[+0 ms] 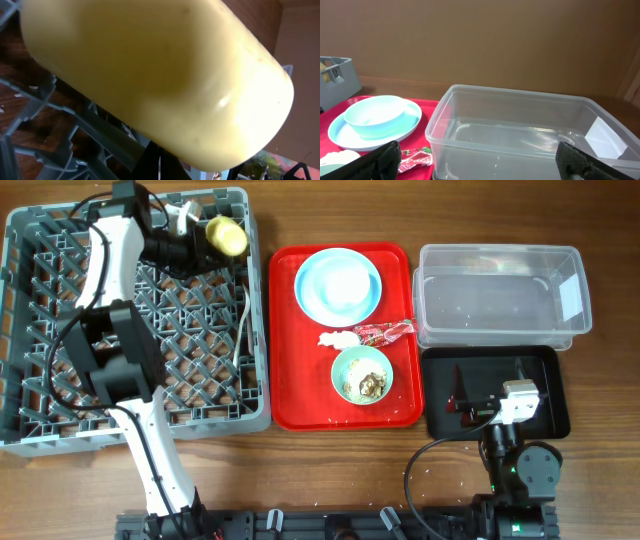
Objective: Sort waste into correct bins and load items into the dishwasher rack
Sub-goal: 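Carry the yellow cup with the left gripper to the rack's top edge, then lower the yellow cup into the rack and open the left gripper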
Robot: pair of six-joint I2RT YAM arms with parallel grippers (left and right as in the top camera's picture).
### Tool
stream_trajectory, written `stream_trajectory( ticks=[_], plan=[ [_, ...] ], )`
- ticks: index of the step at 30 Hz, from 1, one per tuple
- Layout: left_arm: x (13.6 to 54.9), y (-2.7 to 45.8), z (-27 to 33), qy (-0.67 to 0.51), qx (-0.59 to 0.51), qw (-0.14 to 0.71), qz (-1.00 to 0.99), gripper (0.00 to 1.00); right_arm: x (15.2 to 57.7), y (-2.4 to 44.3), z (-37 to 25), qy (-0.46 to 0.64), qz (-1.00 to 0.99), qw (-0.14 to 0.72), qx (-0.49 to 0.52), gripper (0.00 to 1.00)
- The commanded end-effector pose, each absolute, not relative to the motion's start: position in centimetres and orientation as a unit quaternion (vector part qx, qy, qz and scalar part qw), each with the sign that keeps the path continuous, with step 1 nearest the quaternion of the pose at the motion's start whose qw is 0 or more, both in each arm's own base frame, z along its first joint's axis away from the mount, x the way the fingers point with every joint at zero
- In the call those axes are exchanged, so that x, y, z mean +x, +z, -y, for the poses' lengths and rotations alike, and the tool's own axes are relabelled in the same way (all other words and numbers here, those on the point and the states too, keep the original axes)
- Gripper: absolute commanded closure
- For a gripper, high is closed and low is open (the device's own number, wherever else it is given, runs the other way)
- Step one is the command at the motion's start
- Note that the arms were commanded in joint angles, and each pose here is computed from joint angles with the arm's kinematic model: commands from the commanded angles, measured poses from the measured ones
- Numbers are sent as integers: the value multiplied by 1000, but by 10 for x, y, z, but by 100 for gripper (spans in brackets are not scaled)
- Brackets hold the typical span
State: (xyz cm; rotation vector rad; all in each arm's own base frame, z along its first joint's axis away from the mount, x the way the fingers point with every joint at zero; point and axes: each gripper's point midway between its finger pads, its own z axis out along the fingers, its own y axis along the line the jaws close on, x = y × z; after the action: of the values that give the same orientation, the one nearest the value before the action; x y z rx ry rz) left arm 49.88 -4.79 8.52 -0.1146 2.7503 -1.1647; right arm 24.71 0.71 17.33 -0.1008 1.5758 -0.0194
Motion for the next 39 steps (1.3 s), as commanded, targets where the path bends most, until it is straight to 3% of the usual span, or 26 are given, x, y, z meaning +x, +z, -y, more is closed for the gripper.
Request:
stream_trajectory(
  ticks=[1, 11, 15, 19, 21, 39],
  plan=[
    [494, 96, 38, -344, -39, 84, -934, 96, 247, 175, -6, -11, -706, 706, -43, 0],
    [495, 170, 50, -338, -45, 148, -928, 96, 247, 175, -6, -10, -706, 706, -43, 0],
    [487, 148, 68, -244, -65, 114, -961, 96, 247, 175, -6, -10, -706, 706, -43, 0],
    [499, 132, 64, -34, -84, 158, -983, 96, 247, 175, -6, -11, -706, 706, -43, 0],
    [505, 134, 60, 3, -94, 178, -979, 96, 247, 175, -6, -11, -706, 706, -43, 0],
    [545, 102, 43, 10, -135, 217, -967, 96, 247, 175, -6, -10, -706, 706, -43, 0]
  ],
)
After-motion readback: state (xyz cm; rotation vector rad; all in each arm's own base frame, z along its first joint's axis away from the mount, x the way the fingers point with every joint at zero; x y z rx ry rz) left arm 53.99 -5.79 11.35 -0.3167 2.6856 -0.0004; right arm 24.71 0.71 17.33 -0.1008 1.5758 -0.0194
